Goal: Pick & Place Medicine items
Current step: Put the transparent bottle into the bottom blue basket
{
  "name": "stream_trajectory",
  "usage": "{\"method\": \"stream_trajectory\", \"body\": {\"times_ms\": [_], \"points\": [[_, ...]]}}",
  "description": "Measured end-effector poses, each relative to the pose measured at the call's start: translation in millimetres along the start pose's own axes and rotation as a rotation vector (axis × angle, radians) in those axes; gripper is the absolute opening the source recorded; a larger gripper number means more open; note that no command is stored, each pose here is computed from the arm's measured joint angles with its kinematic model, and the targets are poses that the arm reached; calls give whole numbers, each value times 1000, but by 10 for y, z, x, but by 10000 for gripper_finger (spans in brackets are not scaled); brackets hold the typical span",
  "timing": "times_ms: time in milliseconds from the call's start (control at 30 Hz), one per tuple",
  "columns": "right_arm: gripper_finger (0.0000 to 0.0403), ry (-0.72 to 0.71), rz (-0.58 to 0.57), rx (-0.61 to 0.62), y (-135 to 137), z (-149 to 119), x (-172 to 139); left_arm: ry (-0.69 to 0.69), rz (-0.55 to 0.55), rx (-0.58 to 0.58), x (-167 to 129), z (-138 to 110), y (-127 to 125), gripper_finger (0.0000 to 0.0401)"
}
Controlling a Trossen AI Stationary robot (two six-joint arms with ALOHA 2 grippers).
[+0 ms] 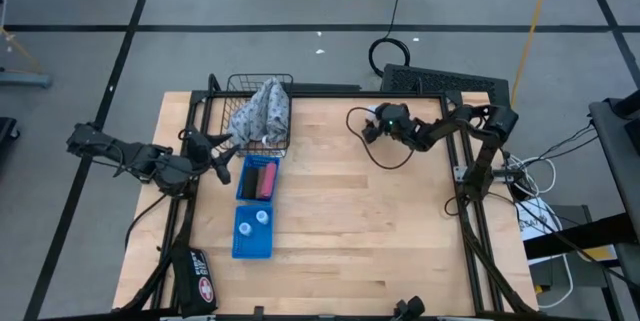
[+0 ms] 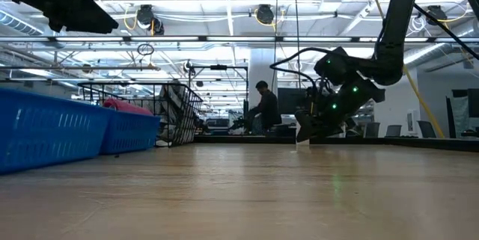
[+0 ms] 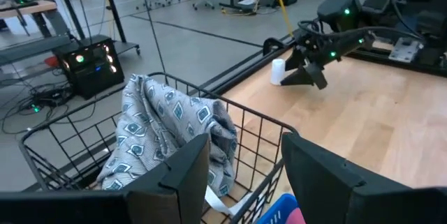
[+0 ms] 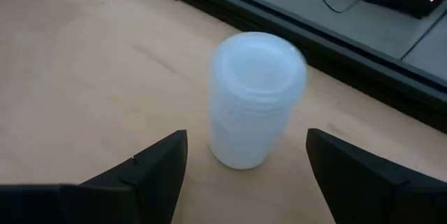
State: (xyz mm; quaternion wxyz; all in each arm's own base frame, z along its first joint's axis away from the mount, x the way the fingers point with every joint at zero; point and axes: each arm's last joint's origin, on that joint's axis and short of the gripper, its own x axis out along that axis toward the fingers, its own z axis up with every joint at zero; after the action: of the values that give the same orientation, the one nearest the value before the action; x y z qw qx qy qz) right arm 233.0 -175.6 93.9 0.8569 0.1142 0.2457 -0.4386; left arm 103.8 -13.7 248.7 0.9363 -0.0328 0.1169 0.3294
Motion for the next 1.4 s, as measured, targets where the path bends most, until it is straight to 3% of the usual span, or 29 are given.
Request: {"method": "stream_trajectory", "body": {"times_ms": [267, 500, 700, 900, 1067, 1233, 1400], "points": [[252, -18, 17, -54, -44, 29, 14, 12, 40, -3, 43, -8, 9, 186], [179, -16, 24, -60, -88, 36, 27, 47, 76, 2, 108, -50, -29, 186], [119, -20, 40, -178, -38, 60, -16, 79, 109, -14, 184, -93, -84, 186], [120, -15, 99, -278, 112, 205, -280, 111, 142, -18, 264, -145, -142, 186], [121, -1, 286, -305, 324, 296, -612, 128, 171, -18, 342, -177, -190, 186], [116, 11, 529, -360, 656, 250, -918, 128, 185, -99, 440, -185, -250, 186], [117, -1, 686, -401, 1025, 106, -1146, 194, 32, -183, 570, -166, -349, 186]]}}
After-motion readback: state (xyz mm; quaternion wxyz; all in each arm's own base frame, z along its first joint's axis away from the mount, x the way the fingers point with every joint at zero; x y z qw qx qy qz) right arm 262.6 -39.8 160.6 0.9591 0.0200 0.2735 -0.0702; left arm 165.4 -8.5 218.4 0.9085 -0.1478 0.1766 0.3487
